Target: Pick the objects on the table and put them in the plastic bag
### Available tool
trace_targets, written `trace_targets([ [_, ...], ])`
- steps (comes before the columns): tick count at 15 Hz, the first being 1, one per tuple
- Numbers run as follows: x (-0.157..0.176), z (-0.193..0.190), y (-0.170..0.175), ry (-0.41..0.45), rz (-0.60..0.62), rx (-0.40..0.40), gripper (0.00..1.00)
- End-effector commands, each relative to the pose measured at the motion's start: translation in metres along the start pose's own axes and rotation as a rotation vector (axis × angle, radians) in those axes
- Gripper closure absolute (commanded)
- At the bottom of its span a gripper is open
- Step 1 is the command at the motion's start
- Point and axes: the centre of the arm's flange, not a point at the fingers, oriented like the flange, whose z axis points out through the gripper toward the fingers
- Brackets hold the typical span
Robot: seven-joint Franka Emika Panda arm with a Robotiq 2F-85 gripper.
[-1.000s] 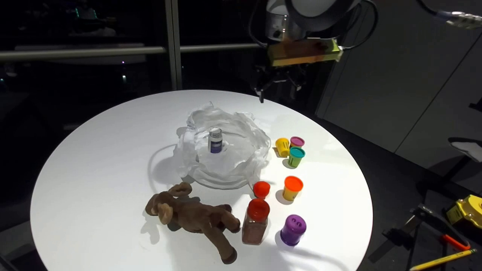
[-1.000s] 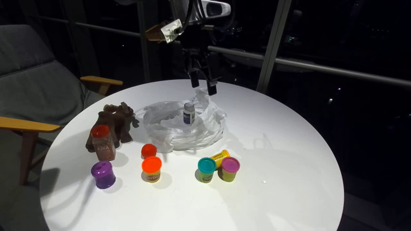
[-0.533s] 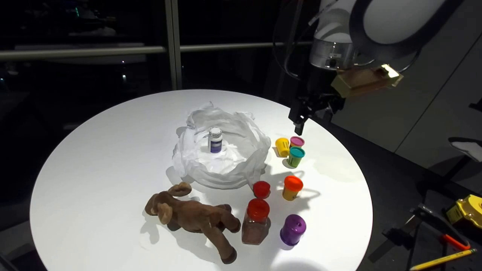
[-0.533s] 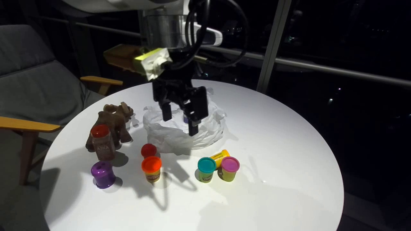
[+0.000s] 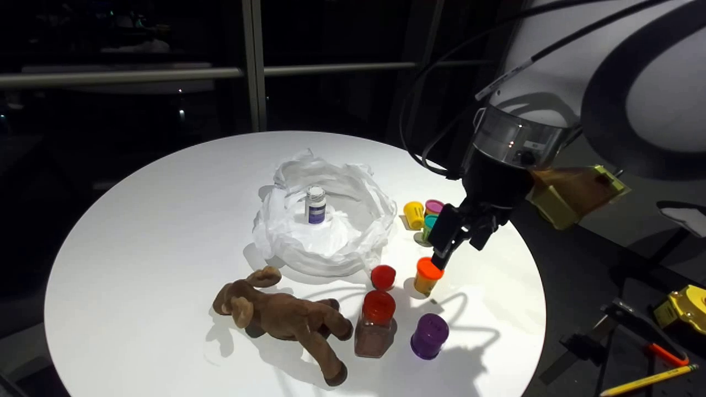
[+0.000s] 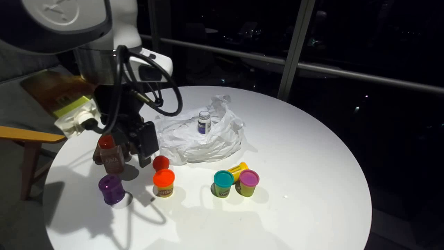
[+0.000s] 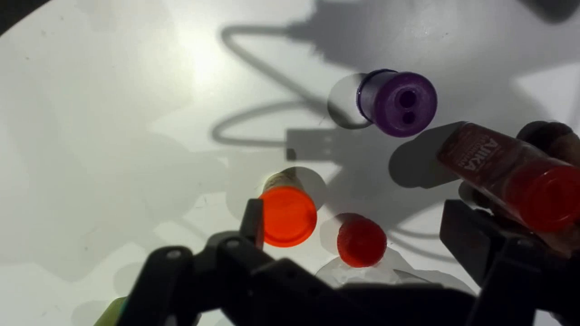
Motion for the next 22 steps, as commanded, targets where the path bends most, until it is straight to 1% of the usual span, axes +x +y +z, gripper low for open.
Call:
trace_targets([
  [1,-0.017,0.017,-0.009,0.090,-0.045,-0.006,0.00],
  [5,-0.014,0.031,-0.011,0.106,-0.069,-0.015,0.00],
  [9,0.002,0.048,-0.003,0.102,-0.037,-0.043,0.00],
  [11,0.014,0.059,0.001,0.086,-0.011,-0.065,0.00],
  [17,0.034,0.089,0.001,0.059,0.003,-0.120,0.00],
  [20,0.044,0.101,0.003,0.063,0.020,-0.150,0.00],
  [21,0.047,0.102,0.004,0.066,0.029,-0.155,0.25],
  [22,0.051,0.103,0.006,0.071,0.037,-0.165,0.26],
])
